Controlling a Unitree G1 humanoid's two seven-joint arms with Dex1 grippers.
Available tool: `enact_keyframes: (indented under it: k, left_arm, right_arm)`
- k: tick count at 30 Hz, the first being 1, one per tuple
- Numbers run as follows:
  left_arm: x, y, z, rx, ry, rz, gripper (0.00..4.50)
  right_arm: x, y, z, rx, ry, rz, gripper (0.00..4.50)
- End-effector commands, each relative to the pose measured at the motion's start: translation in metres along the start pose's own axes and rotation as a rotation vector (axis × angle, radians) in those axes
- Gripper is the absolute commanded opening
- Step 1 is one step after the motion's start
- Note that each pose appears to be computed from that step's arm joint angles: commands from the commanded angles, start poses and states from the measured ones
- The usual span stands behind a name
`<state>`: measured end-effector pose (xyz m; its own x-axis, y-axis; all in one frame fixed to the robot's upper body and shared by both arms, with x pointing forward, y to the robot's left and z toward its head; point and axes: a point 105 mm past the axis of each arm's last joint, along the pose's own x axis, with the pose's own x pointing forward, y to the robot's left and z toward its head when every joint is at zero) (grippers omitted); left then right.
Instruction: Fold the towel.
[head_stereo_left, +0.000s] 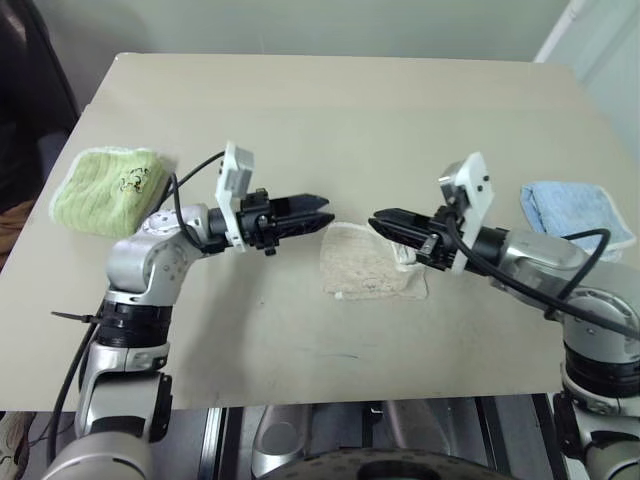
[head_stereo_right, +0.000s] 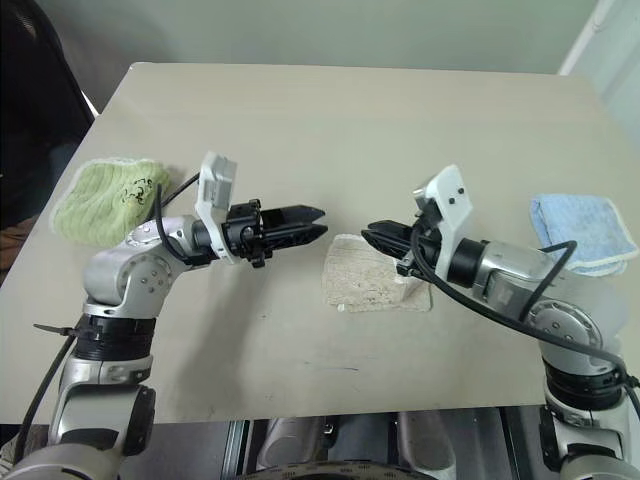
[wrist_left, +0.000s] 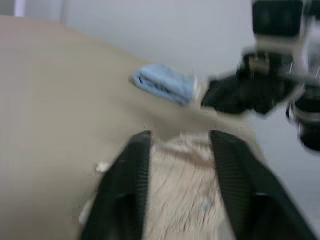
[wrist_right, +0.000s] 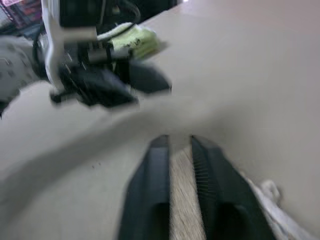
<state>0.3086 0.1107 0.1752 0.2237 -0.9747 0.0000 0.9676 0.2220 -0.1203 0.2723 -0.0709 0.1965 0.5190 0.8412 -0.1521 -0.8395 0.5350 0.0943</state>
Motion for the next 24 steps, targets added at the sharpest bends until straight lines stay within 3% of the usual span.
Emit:
enact_keyframes:
  k: [1, 3, 12, 17, 20, 24]
  left_arm:
    - [0.006, -0.007, -0.003, 0.110, 0.011, -0.040, 0.71]
    - [0.012, -0.009, -0.009, 0.122, 0.010, -0.049, 0.03]
    - [0.028, -0.019, -0.044, 0.218, 0.061, -0.151, 0.03]
    - [0.028, -0.016, -0.071, 0.227, 0.116, -0.164, 0.03]
    - [0.022, -0.020, -0.103, 0.243, 0.226, -0.211, 0.03]
    - [0.019, -0.015, -0.117, 0.214, 0.252, -0.193, 0.03]
  right_arm:
    - [0.006, 0.000, 0.001, -0.005, 0.000, -0.010, 0.00]
    - [0.010, -0.001, -0.009, 0.018, 0.029, -0.024, 0.00]
    - [0.005, -0.016, -0.050, 0.066, 0.106, -0.114, 0.00]
    - [0.002, -0.023, -0.075, 0.097, 0.126, -0.163, 0.00]
    - [-0.003, -0.030, -0.100, 0.112, 0.144, -0.225, 0.00]
    - [-0.013, -0.043, -0.122, 0.077, 0.187, -0.306, 0.00]
